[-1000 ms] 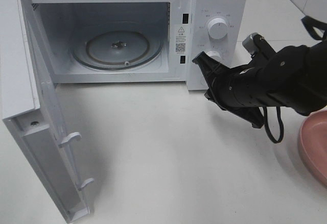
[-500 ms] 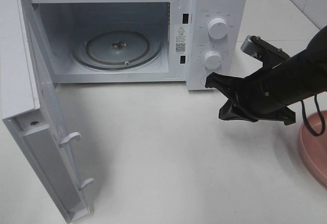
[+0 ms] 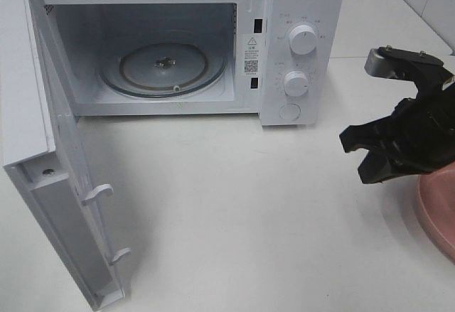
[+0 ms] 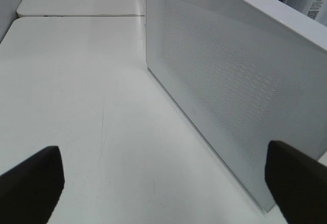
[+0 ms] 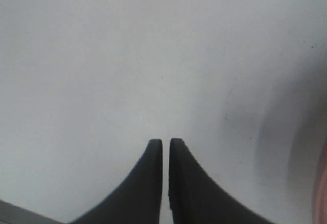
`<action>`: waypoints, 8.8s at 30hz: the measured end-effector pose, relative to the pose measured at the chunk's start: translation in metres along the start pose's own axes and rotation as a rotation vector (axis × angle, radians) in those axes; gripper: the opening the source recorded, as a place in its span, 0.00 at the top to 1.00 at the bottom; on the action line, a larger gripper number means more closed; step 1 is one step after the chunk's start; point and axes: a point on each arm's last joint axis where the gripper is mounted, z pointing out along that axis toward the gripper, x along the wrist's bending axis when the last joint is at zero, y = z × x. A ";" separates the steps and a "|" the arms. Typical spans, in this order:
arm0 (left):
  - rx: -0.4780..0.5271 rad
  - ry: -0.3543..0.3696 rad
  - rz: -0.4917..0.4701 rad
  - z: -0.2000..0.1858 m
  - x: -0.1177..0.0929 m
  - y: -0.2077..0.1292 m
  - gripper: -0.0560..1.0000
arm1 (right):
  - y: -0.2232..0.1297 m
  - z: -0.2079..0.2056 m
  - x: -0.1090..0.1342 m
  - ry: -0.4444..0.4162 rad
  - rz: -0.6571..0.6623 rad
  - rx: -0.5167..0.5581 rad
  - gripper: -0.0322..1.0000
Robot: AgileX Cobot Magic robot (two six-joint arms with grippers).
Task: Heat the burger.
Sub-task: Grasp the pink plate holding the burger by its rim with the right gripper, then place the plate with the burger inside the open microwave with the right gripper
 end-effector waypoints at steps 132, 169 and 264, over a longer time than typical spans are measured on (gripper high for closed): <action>0.000 0.000 0.000 0.000 0.000 0.000 0.01 | -0.013 0.026 -0.029 -0.507 -0.153 0.244 0.94; 0.000 0.000 0.000 0.000 0.000 0.000 0.01 | -0.049 0.027 0.052 -0.699 -0.548 0.238 0.93; 0.000 0.000 0.000 0.000 0.000 0.000 0.01 | -0.055 0.047 0.135 -0.338 -1.945 -0.088 0.92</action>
